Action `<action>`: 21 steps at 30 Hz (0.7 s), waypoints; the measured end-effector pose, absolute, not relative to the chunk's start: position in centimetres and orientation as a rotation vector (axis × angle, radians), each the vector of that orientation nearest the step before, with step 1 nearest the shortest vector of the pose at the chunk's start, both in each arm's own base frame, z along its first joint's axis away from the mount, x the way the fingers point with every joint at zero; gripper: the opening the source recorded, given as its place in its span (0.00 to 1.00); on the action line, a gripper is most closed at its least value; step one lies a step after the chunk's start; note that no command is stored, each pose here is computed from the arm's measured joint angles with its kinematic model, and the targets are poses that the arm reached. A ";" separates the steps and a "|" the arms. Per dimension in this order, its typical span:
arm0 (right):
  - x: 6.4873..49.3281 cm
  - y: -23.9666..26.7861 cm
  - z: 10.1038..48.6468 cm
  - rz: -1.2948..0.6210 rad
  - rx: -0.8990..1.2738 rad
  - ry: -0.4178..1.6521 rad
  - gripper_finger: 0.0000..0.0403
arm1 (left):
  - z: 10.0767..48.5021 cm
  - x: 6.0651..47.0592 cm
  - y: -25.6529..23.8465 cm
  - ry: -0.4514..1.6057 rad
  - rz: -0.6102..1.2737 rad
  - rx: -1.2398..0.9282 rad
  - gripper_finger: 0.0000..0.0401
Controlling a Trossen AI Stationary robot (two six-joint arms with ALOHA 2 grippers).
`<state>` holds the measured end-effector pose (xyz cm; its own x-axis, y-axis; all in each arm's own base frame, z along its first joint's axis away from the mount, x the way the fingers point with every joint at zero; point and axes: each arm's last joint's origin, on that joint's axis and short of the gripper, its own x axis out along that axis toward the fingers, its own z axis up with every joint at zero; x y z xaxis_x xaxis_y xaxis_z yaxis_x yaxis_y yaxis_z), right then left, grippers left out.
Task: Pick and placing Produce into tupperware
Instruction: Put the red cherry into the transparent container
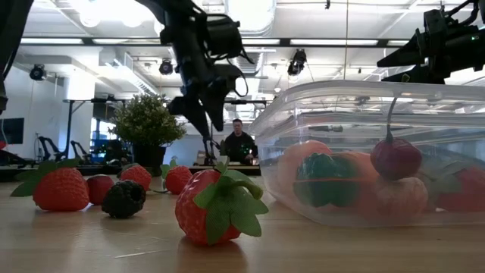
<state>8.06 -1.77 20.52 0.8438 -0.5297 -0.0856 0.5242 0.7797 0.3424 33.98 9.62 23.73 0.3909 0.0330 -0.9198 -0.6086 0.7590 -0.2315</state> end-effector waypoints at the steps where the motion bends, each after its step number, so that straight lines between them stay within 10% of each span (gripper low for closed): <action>1: 8.1 -1.8 20.5 -0.570 0.366 -0.016 0.62 | 23.5 34.1 9.7 1.081 0.431 -0.596 0.50; 21: 8.1 -1.8 20.5 -0.569 0.366 -0.016 0.62 | 17.9 35.6 9.6 0.915 0.439 -0.591 0.50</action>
<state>8.06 -1.77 20.52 0.8438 -0.5297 -0.0856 0.5242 0.7796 0.3427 35.61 9.65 17.87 0.5416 0.1046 -0.8341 -0.5856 0.7588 -0.2851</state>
